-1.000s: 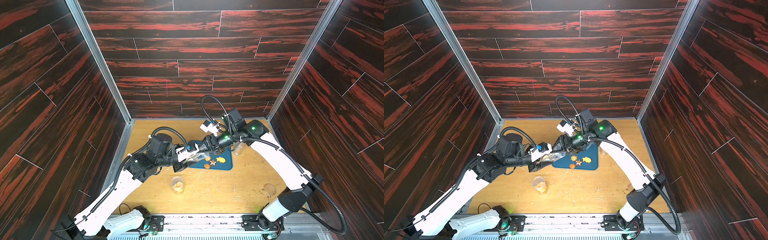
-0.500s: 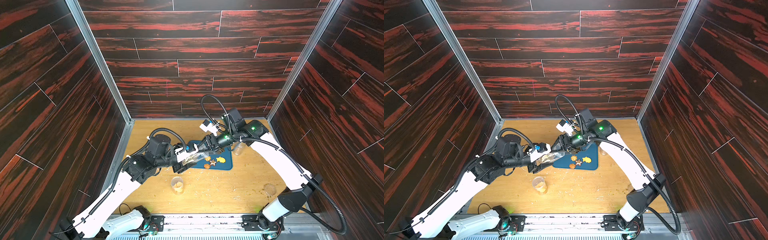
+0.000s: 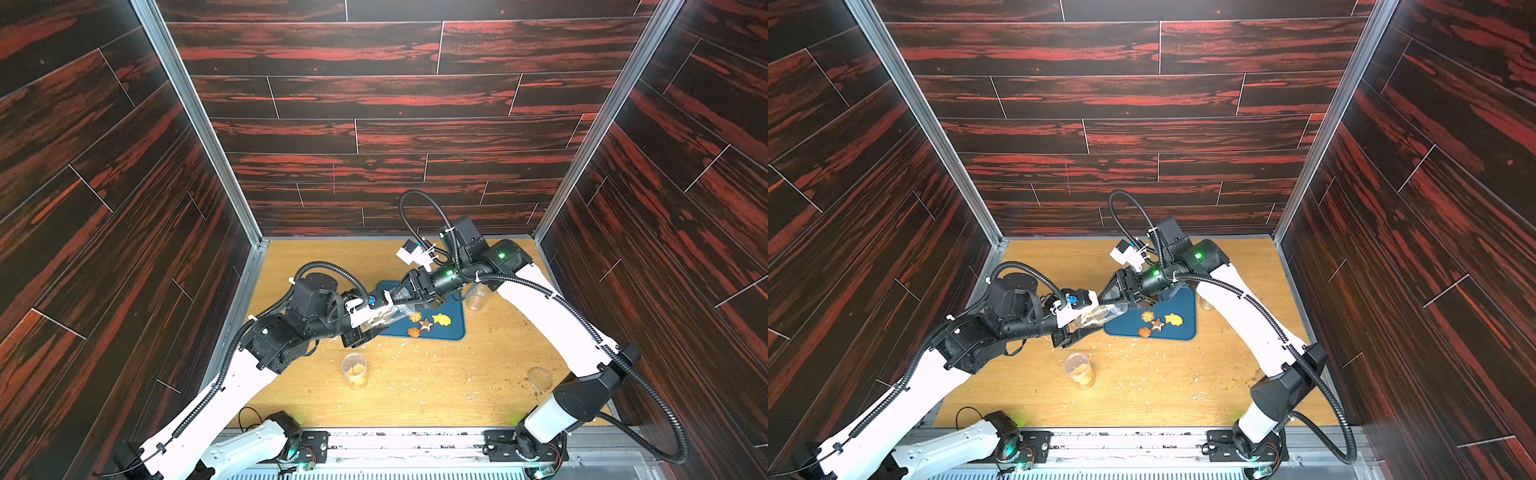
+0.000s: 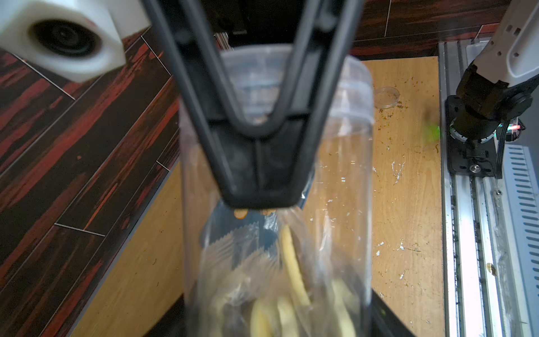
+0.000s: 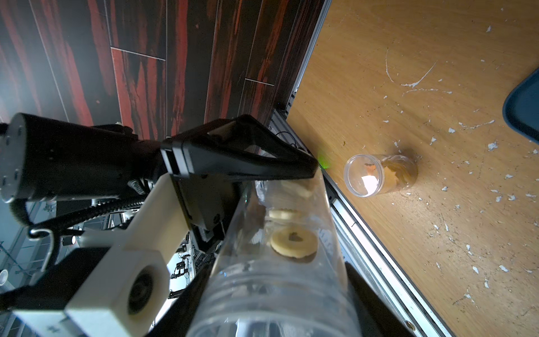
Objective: Pour the cookies out of the jar
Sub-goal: Pick up the jar from the center of the board.
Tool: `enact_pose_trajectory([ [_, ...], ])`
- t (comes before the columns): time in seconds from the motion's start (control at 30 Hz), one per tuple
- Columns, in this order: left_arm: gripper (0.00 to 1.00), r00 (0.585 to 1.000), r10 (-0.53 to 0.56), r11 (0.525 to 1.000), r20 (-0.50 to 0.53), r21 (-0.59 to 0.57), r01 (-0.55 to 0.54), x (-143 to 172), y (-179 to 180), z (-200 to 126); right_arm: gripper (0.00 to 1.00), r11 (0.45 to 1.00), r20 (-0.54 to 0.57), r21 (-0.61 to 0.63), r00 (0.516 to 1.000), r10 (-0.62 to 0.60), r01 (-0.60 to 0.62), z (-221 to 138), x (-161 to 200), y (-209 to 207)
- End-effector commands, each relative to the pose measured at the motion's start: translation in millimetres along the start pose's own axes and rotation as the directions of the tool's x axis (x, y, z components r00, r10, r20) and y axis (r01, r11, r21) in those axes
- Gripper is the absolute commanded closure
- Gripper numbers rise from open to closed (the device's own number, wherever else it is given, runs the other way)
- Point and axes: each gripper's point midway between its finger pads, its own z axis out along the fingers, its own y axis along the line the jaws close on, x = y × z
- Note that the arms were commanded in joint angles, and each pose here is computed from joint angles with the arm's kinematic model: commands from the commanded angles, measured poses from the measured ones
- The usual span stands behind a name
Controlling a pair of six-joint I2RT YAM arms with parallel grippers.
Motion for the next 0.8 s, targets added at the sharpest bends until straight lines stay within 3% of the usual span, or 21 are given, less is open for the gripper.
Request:
enact_pose_trajectory([
  [0.0, 0.39, 0.998, 0.018, 1.000, -0.062, -0.021, -0.019, 15, 2, -4, 0.40, 0.999, -0.035, -0.028, 0.999, 0.034, -0.035, 1, 1, 2],
  [0.1, 0.46, 0.998, 0.014, 1.000, -0.059, -0.017, -0.015, 14, 1, -3, 0.38, 0.999, -0.034, -0.023, 0.999, 0.034, -0.035, 0, 2, 1],
  [0.4, 0.54, 0.998, -0.012, 1.000, -0.054, -0.015, 0.012, 12, 1, -3, 0.27, 0.999, -0.017, -0.006, 0.999, 0.034, -0.035, -6, 1, -2],
  [0.77, 0.57, 0.998, -0.025, 1.000, -0.055, -0.014, 0.024, 13, 1, -2, 0.20, 0.999, 0.015, 0.004, 0.999, 0.052, -0.052, -14, -4, -7],
])
